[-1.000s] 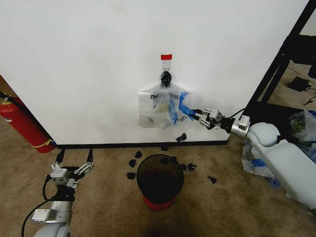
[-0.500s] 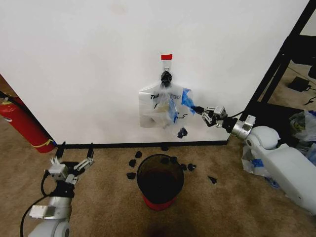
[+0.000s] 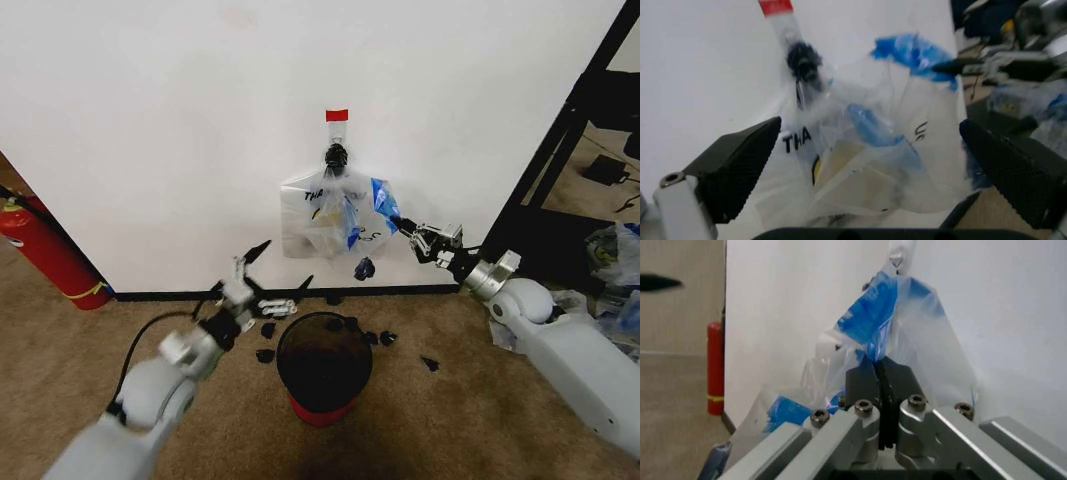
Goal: Pick up the garbage bag from the wall and place it over the trash bin.
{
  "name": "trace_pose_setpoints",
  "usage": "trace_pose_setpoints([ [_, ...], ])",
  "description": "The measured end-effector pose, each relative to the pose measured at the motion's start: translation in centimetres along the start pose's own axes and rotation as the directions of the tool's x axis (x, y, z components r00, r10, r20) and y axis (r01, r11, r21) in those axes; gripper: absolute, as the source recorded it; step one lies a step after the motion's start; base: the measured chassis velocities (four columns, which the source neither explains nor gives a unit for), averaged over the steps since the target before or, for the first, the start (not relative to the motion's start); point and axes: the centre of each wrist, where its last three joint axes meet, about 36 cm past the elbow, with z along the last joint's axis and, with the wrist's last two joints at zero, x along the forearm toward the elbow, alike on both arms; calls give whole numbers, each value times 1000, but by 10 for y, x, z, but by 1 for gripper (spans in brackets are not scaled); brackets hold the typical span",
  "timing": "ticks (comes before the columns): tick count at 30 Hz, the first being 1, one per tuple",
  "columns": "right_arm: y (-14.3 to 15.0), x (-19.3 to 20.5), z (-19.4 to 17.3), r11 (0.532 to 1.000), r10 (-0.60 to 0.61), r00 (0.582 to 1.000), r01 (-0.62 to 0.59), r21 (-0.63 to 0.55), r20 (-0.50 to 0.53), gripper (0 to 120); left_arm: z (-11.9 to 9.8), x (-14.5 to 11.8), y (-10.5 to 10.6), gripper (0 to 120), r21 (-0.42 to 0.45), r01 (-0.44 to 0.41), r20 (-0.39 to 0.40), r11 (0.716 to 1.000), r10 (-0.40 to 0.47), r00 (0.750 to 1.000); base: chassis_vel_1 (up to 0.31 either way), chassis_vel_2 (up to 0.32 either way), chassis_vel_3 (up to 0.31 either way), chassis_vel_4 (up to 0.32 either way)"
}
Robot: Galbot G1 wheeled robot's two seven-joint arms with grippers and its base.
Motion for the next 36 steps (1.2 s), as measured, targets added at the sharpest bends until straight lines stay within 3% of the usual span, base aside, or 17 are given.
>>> trace_pose_setpoints([
  [3,4,-3,-1,1000,6,1000,-6,-5,20,0,-23,-24,-7,98,35,9,-105,999,-5,994,0,0,0,0],
  [6,7,-5,-1,1000,10,999,-10,-6,35,0,-46,-40,-12,95,71,-1,-162,997,12,987,0,0,0,0],
  [14,10,-3,3,1000,13,999,-13,-4,38,0,-59,-66,-29,94,45,-38,-215,998,47,975,0,0,0,0],
  [17,12,-6,4,1000,7,999,-7,3,41,0,-62,-90,-37,93,-135,-80,-242,988,46,969,0,0,0,0],
  [19,12,-11,5,1000,5,999,-5,9,47,0,-69,-106,-35,94,-254,-97,-251,962,31,968,0,0,0,0],
  [21,12,-14,6,1000,0,999,0,13,49,0,-77,-119,-33,94,-311,-109,-262,944,25,965,0,0,0,0],
  [27,12,-21,7,1000,-13,998,11,25,58,0,-86,-144,-44,90,-400,-124,-331,908,-17,944,0,0,0,0],
  [30,11,-21,7,999,-15,998,12,37,62,0,-86,-147,-57,88,-390,-136,-388,911,-29,921,0,0,0,0],
  [36,6,-12,2,998,-11,997,6,61,73,0,-75,-156,-78,98,-388,-177,-462,904,-25,887,0,0,0,0],
])
